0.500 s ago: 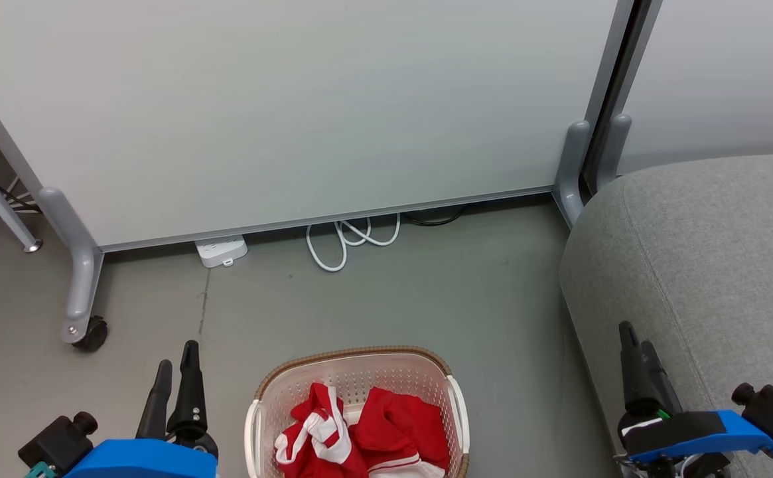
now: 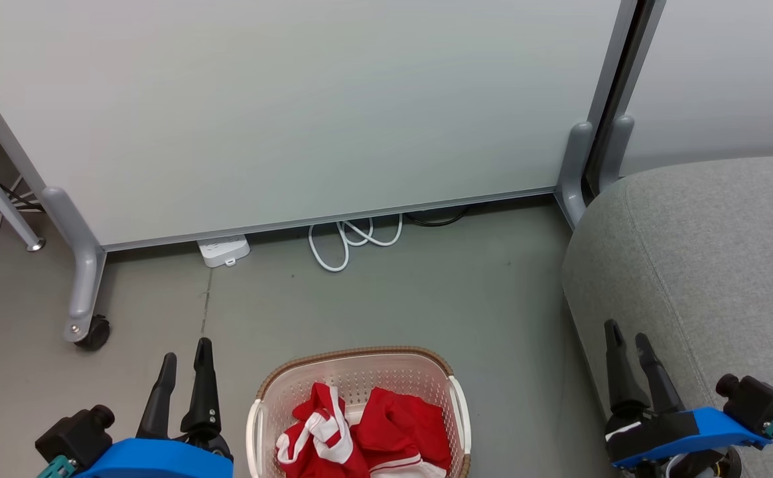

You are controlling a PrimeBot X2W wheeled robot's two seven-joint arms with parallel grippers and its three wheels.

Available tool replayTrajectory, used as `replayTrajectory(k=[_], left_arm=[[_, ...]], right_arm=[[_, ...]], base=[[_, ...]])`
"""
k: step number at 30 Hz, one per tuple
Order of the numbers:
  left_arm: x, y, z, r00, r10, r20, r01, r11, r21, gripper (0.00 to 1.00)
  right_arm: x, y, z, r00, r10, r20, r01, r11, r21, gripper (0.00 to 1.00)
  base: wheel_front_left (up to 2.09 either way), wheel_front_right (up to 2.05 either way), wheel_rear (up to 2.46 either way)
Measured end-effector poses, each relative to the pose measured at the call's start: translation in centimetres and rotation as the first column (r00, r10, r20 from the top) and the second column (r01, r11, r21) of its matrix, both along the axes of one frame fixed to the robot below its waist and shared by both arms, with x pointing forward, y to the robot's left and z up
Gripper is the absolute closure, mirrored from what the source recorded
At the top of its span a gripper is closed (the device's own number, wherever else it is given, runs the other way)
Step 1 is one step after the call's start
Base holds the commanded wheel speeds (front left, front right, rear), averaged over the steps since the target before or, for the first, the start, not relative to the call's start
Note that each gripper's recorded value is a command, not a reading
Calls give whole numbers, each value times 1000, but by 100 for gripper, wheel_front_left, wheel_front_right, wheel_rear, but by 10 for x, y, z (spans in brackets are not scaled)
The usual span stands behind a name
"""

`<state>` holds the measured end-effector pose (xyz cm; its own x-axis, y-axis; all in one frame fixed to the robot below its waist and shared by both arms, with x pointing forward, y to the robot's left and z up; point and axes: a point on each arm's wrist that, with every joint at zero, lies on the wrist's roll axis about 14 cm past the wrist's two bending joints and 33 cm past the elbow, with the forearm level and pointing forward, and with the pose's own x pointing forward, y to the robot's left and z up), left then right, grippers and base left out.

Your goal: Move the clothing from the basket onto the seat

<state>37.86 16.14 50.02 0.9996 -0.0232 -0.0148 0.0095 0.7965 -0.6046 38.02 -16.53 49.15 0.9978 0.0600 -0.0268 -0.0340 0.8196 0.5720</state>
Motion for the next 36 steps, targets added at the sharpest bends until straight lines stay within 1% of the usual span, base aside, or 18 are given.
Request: replayTrajectory(k=[14,29,36], left_arm=[[-1,-6,6,999,-17,39,11,990,143,0],[-2,-12,12,996,-42,78,20,964,266,0],[-2,-15,14,994,-55,94,23,948,317,0]], right_arm=[[1,8,7,999,37,35,-31,988,-150,0],[0,13,12,996,68,66,-46,955,-292,0],[0,15,14,994,80,79,-49,940,-336,0]], base=[[0,0,0],[0,0,0],[0,0,0]])
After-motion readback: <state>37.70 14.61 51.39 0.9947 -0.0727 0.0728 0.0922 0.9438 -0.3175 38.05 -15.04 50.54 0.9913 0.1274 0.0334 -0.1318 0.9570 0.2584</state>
